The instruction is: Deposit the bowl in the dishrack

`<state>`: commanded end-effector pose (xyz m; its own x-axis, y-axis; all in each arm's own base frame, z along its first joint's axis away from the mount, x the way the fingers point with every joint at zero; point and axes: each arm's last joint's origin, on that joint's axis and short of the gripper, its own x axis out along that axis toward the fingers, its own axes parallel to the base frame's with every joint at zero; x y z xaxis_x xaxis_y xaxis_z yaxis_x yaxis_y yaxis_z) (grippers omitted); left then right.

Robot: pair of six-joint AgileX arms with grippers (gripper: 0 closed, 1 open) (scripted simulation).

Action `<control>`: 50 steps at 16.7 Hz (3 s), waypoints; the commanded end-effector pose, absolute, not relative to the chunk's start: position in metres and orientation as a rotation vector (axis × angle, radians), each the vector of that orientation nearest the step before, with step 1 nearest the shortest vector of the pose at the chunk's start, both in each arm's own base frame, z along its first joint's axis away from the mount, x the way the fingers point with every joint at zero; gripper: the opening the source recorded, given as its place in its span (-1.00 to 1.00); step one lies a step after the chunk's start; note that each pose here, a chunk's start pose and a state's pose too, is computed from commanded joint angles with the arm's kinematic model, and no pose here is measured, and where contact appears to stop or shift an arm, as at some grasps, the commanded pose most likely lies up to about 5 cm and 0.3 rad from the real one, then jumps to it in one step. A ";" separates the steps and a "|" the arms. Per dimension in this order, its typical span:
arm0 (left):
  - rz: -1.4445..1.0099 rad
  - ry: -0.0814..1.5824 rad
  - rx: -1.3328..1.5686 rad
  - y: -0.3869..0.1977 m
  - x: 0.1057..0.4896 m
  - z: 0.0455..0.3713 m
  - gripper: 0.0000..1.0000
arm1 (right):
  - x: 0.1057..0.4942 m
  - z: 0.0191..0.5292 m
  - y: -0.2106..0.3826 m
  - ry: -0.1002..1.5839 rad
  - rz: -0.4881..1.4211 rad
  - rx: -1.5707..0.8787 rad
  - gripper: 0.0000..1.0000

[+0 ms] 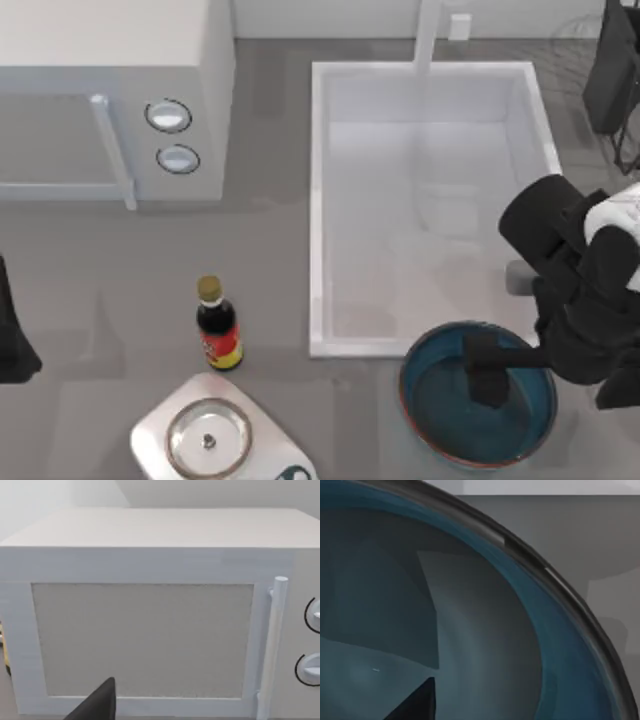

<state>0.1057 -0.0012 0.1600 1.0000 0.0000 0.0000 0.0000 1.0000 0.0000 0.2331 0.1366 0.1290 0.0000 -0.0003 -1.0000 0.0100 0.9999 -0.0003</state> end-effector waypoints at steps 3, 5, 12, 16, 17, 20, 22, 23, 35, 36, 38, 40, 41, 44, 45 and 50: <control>0.000 0.000 0.000 -0.001 0.106 0.160 1.00 | 0.233 0.129 0.137 1.571 -0.008 0.008 0.70; 0.000 0.000 0.000 -0.001 0.106 0.160 1.00 | 0.233 0.129 0.137 1.571 -0.008 0.008 0.40; 0.000 0.000 0.000 -0.001 0.106 0.160 1.00 | 0.233 0.129 0.137 1.571 -0.008 0.008 -0.66; 0.000 0.000 0.000 -0.001 0.106 0.160 1.00 | 0.233 0.129 0.137 1.571 -0.008 0.008 -1.00; 0.000 0.000 0.000 -0.001 0.106 0.160 1.00 | 0.233 0.129 0.137 1.571 -0.008 0.008 -1.00; 0.000 0.000 0.000 -0.001 0.106 0.160 1.00 | 0.233 0.129 0.137 1.571 -0.008 0.008 -1.00; 0.000 0.000 0.000 -0.001 0.106 0.160 1.00 | 0.233 0.129 0.137 1.571 -0.008 0.008 -1.00; 0.000 0.000 0.000 -0.001 0.106 0.160 1.00 | 0.233 0.130 0.137 1.570 -0.007 0.008 -1.00; 0.000 0.000 0.000 -0.001 0.106 0.160 1.00 | 0.248 0.269 0.148 1.603 -0.022 -0.010 -1.00; 0.000 0.000 0.000 -0.001 0.106 0.160 1.00 | 0.245 0.285 0.146 1.600 -0.021 -0.008 -1.00; 0.000 0.000 0.000 -0.001 0.106 0.160 1.00 | 0.239 0.312 0.141 1.585 -0.014 0.000 -1.00; 0.000 0.000 0.000 -0.001 0.106 0.160 1.00 | 0.234 0.327 0.137 1.572 -0.008 0.007 -1.00; 0.000 0.000 0.000 -0.001 0.106 0.160 1.00 | 0.233 0.330 0.137 1.570 -0.007 0.008 -1.00; 0.000 0.000 0.000 -0.001 0.106 0.160 1.00 | 0.233 0.330 0.137 1.570 -0.007 0.008 -1.00; 0.000 0.000 0.000 -0.001 0.106 0.160 1.00 | 0.233 0.328 0.138 1.573 -0.006 0.004 -1.00; 0.000 0.000 0.000 -0.001 0.106 0.160 1.00 | 0.237 0.348 0.115 1.427 0.046 0.137 -1.00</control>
